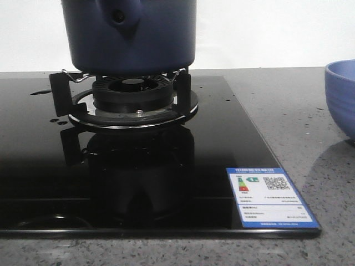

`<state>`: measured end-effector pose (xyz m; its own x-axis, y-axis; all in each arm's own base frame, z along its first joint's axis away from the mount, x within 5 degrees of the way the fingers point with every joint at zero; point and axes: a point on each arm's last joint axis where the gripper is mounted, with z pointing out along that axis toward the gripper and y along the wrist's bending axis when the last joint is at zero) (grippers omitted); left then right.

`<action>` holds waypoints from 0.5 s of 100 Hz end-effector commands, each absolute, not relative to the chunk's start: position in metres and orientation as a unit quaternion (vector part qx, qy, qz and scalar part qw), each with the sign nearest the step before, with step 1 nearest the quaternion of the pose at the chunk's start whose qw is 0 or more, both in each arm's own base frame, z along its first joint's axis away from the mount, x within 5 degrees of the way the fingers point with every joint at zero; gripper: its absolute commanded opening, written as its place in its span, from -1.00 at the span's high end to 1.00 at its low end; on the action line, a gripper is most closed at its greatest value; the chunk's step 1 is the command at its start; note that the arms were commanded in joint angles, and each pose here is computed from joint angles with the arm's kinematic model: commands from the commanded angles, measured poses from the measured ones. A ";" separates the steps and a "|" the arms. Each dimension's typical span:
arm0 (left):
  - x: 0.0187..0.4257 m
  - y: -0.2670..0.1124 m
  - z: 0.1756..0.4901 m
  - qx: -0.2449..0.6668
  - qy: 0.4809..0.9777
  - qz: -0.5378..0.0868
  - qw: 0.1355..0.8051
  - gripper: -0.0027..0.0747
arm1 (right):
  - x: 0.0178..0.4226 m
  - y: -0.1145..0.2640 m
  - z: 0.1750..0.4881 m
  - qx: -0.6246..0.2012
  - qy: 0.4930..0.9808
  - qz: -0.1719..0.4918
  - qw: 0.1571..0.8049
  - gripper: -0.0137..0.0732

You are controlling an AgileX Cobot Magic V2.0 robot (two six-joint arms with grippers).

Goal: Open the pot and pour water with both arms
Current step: 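Lift the glass lid off the saucepan with the left gripper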

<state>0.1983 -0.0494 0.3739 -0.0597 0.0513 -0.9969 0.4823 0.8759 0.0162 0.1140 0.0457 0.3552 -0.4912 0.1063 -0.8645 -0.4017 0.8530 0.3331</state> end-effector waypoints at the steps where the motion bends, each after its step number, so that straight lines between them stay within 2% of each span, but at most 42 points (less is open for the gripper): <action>1: 0.193 -0.048 0.391 0.156 0.688 -0.189 0.683 0.18 | 0.117 0.043 0.377 -0.068 0.789 0.253 0.556 0.83; 16: 0.193 -0.048 0.391 0.154 0.688 -0.190 0.684 0.11 | 0.121 0.039 0.398 -0.065 0.771 0.233 0.589 0.82; 30: 0.193 -0.048 0.391 0.154 0.688 -0.190 0.684 0.11 | 0.134 0.031 0.413 -0.045 0.804 0.187 0.563 0.80; 39: 0.193 -0.050 0.391 0.159 0.687 -0.194 0.682 0.11 | 0.143 0.023 0.418 -0.018 0.828 0.149 0.540 0.65; 50: 0.192 -0.053 0.391 0.164 0.686 -0.199 0.681 0.11 | 0.153 0.015 0.416 0.012 0.859 0.112 0.499 0.29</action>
